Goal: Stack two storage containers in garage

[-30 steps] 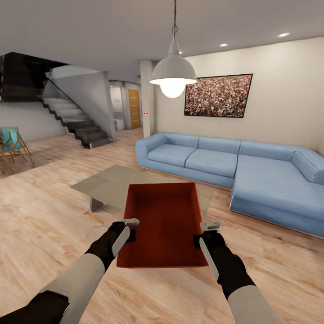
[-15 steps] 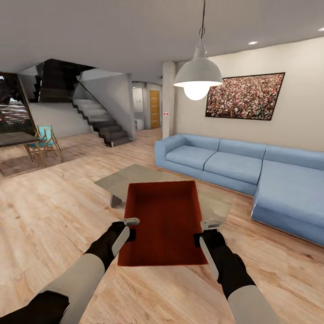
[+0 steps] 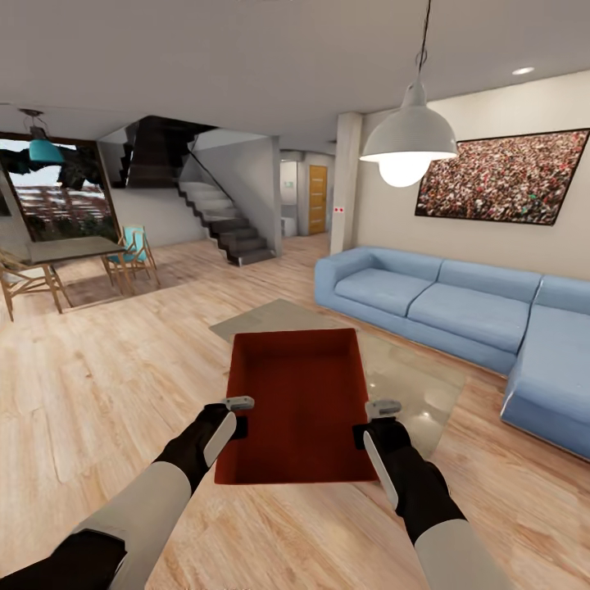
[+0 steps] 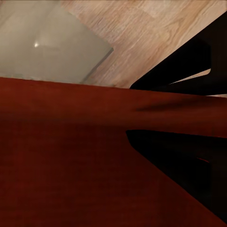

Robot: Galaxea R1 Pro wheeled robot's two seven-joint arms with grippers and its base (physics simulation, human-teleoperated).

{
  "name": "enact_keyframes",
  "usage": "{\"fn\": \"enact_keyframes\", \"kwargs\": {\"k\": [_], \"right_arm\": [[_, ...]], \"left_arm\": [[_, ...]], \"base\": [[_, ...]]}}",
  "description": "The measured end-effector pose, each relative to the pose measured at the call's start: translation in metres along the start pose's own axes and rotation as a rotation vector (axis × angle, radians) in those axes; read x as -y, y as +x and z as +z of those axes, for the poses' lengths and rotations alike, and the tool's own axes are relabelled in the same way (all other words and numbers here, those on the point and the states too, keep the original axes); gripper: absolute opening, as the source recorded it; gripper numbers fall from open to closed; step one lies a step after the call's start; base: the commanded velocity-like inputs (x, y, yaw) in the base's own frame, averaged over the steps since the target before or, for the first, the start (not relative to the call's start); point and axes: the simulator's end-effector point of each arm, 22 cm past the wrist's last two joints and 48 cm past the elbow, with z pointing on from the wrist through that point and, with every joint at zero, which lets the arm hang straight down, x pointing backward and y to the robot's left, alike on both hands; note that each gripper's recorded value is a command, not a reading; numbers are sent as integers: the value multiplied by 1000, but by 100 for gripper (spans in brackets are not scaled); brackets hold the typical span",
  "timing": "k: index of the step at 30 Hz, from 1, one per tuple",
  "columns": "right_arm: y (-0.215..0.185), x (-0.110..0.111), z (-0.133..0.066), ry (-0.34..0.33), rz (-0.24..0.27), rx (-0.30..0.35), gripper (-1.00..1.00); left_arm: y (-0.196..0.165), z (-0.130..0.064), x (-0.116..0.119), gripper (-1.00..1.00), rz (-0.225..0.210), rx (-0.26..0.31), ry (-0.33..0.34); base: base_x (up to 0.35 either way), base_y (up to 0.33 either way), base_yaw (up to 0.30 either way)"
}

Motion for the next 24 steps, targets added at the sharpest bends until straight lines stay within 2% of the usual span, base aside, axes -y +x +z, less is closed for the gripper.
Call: {"fn": "enact_keyframes", "kwargs": {"k": [10,24], "right_arm": [[-9,3,-11,0,0,0,-100],[-13,4,-17,1,1,2,-100]], "left_arm": [[-8,-12,0,-100,0,0,1],[-12,-18,0,-100,0,2,2]], "base": [[0,0,257],[0,0,17]]}}
